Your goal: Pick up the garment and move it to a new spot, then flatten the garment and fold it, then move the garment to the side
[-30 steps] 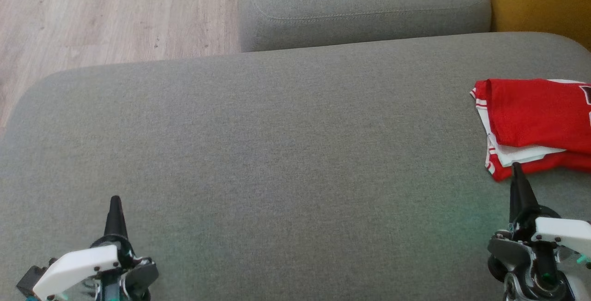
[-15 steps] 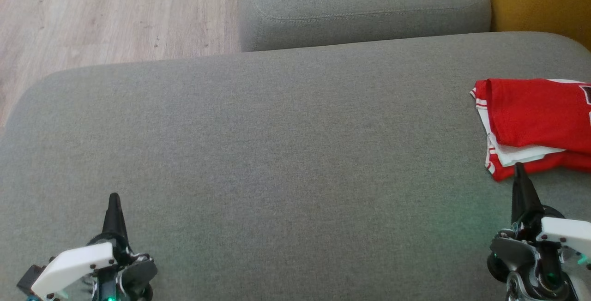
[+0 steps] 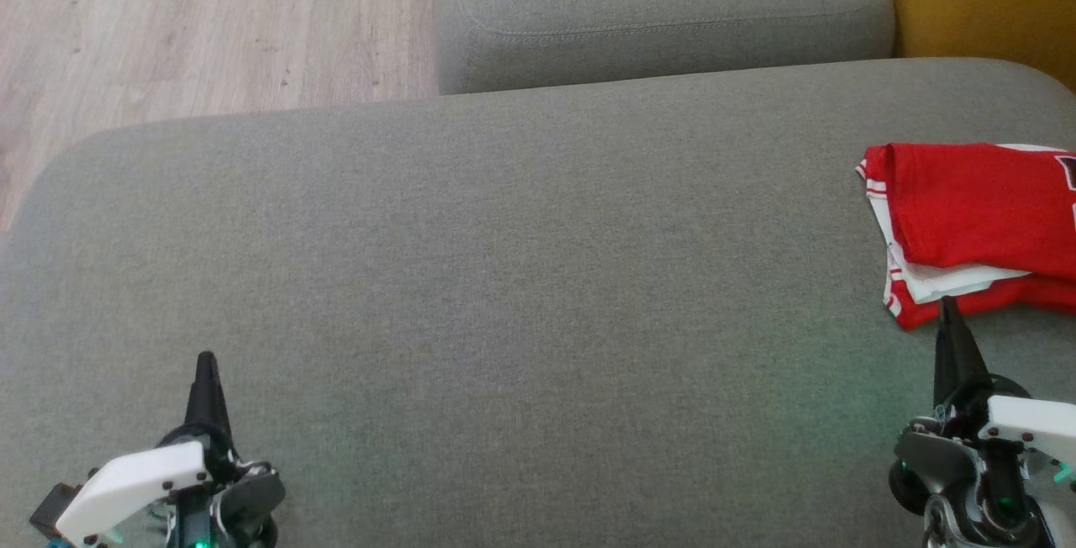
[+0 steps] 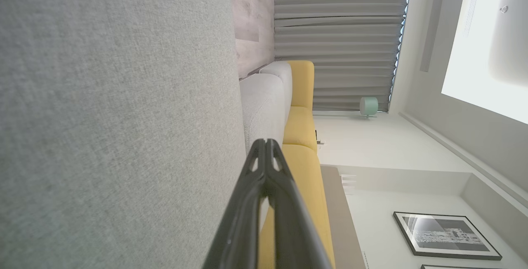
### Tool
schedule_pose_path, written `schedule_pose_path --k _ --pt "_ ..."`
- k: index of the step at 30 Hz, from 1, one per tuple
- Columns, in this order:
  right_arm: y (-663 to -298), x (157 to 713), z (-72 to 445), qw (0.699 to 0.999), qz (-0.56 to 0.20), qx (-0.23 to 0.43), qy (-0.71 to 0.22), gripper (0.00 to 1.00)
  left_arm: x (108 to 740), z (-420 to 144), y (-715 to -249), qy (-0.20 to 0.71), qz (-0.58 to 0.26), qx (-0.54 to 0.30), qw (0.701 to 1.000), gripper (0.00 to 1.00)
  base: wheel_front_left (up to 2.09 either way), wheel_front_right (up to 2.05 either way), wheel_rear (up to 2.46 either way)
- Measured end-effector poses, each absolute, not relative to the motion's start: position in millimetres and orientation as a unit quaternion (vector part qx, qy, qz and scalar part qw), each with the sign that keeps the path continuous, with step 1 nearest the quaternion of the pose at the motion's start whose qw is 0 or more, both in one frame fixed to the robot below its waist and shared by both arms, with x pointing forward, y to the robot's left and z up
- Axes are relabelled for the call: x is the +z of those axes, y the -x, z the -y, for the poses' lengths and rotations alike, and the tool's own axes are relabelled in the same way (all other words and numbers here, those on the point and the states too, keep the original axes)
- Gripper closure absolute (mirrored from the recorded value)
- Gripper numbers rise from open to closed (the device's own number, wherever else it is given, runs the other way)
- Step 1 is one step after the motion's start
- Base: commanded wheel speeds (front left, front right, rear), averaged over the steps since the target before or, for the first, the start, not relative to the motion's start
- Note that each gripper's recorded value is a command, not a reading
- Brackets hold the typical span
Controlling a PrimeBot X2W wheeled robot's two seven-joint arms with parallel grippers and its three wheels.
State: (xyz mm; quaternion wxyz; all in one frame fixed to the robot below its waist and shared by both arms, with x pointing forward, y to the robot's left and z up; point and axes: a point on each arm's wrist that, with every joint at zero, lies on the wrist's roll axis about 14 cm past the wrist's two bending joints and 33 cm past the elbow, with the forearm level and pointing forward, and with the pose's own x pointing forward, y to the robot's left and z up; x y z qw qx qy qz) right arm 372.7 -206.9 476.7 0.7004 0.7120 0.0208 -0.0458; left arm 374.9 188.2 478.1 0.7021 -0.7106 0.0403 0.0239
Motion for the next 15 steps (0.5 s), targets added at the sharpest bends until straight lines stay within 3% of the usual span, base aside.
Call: schedule_pose_path --k 15 --pt "-372.7 476.8 207.0 0.700 -0.022 -0.044 -0.712 1.00 478.1 -189.3 -374.8 0.712 -0.039 0.024 0.701 1.00 0.00 0.00 0.00"
